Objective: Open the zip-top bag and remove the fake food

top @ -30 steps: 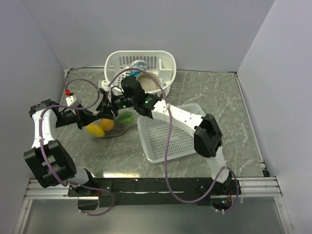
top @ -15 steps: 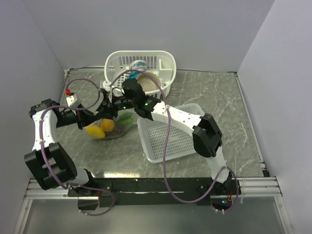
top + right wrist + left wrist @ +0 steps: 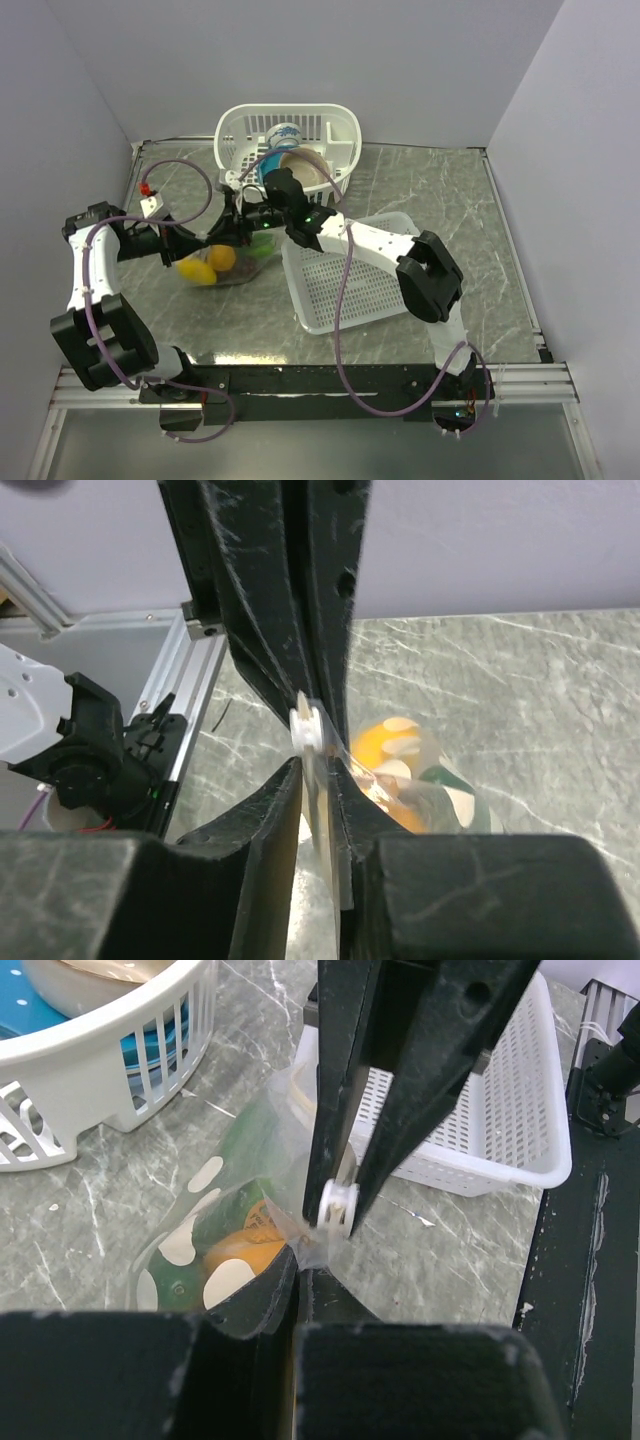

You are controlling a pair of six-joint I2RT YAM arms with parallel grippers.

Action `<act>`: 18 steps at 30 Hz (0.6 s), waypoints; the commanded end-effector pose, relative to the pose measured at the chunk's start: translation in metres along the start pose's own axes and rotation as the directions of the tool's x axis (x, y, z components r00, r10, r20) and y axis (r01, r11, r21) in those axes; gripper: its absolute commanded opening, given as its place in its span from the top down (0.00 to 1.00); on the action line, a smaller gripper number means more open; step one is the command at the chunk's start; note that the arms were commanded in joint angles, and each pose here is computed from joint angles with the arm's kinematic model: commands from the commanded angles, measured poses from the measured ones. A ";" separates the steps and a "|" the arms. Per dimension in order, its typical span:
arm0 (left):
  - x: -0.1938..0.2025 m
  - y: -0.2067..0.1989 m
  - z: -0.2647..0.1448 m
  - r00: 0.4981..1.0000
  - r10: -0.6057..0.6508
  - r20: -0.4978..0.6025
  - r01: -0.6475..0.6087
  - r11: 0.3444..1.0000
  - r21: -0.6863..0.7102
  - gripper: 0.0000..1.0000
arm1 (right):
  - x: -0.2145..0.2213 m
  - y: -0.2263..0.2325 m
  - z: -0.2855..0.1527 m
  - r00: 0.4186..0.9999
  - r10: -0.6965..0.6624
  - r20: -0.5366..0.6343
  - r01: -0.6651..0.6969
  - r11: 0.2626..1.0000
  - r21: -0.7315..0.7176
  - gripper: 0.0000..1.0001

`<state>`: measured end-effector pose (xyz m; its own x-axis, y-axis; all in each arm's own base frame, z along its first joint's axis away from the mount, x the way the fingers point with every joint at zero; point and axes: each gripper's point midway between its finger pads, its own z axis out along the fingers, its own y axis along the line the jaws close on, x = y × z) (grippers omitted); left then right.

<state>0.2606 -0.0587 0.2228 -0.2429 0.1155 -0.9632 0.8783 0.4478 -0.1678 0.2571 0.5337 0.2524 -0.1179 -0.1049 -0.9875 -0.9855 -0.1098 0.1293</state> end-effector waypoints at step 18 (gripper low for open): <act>-0.033 -0.024 -0.001 0.997 0.043 0.068 -0.043 0.999 0.005 0.93 | -0.059 0.011 -0.034 0.989 0.035 0.142 -0.028 0.998 -0.052 0.02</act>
<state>0.2520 -0.0636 0.2373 -0.2091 0.1222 -0.9702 0.8810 0.4542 -0.1326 0.2777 0.4917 0.2549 -0.2507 -0.0766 -0.9650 -0.9653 -0.0559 0.2552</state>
